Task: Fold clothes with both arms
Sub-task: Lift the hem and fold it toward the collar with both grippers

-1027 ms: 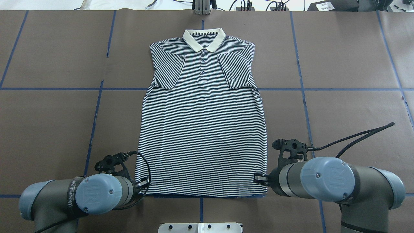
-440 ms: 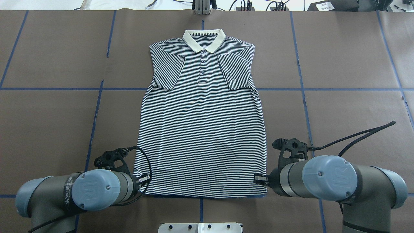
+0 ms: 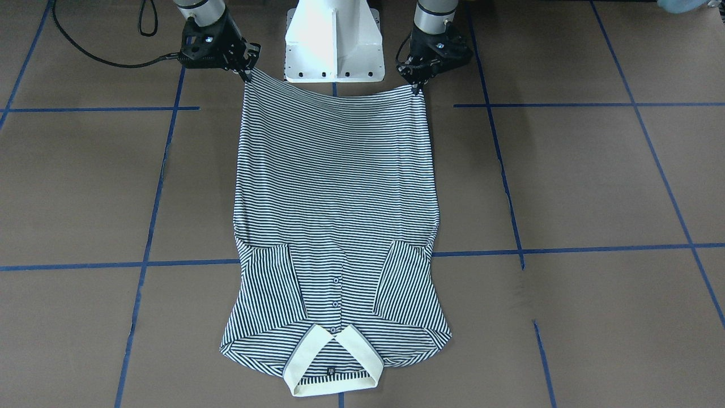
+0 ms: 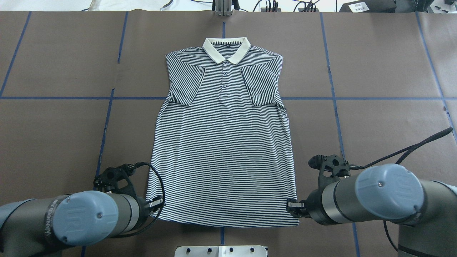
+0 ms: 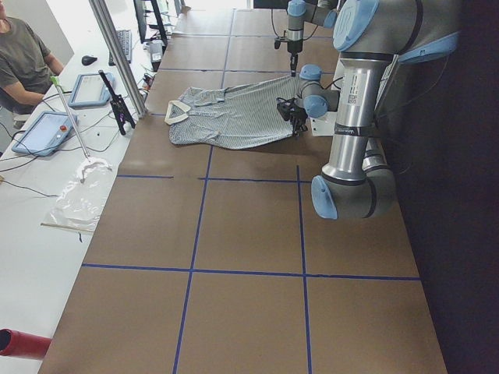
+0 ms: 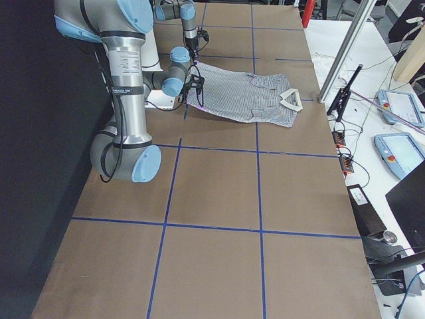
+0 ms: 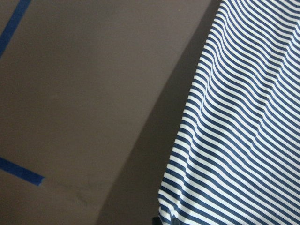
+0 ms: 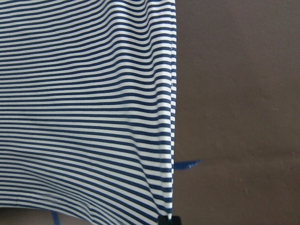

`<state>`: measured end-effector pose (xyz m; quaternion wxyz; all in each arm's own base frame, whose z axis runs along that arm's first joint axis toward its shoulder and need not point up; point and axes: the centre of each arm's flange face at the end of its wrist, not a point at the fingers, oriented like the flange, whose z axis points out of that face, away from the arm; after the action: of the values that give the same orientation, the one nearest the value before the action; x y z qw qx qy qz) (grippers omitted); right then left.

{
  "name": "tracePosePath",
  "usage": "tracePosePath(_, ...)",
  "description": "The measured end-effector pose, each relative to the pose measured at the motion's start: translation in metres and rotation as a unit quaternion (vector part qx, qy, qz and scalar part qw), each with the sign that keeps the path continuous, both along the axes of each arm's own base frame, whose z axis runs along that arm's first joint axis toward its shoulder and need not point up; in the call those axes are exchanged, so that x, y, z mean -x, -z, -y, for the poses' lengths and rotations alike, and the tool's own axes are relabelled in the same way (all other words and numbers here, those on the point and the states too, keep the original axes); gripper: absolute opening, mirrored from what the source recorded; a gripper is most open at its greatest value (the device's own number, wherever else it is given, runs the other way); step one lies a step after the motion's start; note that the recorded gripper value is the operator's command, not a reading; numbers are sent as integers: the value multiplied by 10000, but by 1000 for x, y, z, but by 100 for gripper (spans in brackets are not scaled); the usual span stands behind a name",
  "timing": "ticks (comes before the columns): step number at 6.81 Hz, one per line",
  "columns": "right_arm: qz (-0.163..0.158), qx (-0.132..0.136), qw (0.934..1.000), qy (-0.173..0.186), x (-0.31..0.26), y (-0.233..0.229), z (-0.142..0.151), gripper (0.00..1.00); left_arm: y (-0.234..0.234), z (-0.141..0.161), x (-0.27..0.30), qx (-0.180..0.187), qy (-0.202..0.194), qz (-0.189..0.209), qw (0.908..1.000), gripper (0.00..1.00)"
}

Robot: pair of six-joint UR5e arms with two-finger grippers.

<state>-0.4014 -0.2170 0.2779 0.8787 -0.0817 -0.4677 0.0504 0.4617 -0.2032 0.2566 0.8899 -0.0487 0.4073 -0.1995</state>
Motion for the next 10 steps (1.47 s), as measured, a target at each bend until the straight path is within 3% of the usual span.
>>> tracePosePath(2,242,249,9984,439,-45,14,-22,0,34,-49,25,90,-395,-330,9986,0)
tracePosePath(3,318,256,9978,519,-54,19,-25,0,48,-62,36,136,-496,-509,9974,0)
tracePosePath(4,364,88,9981,487,-55,21,-18,0,55,-60,45,133,-472,-608,9969,0)
tracePosePath(6,396,-816,9955,279,-45,22,35,0,57,-12,60,-299,-206,-584,9976,0)
tracePosePath(8,161,-1731,9847,77,-42,13,116,0,57,60,71,-960,81,-365,9947,0)
tracePosePath(10,-243,-2280,9734,-33,-36,-2,204,0,39,133,43,-1215,359,48,9919,0)
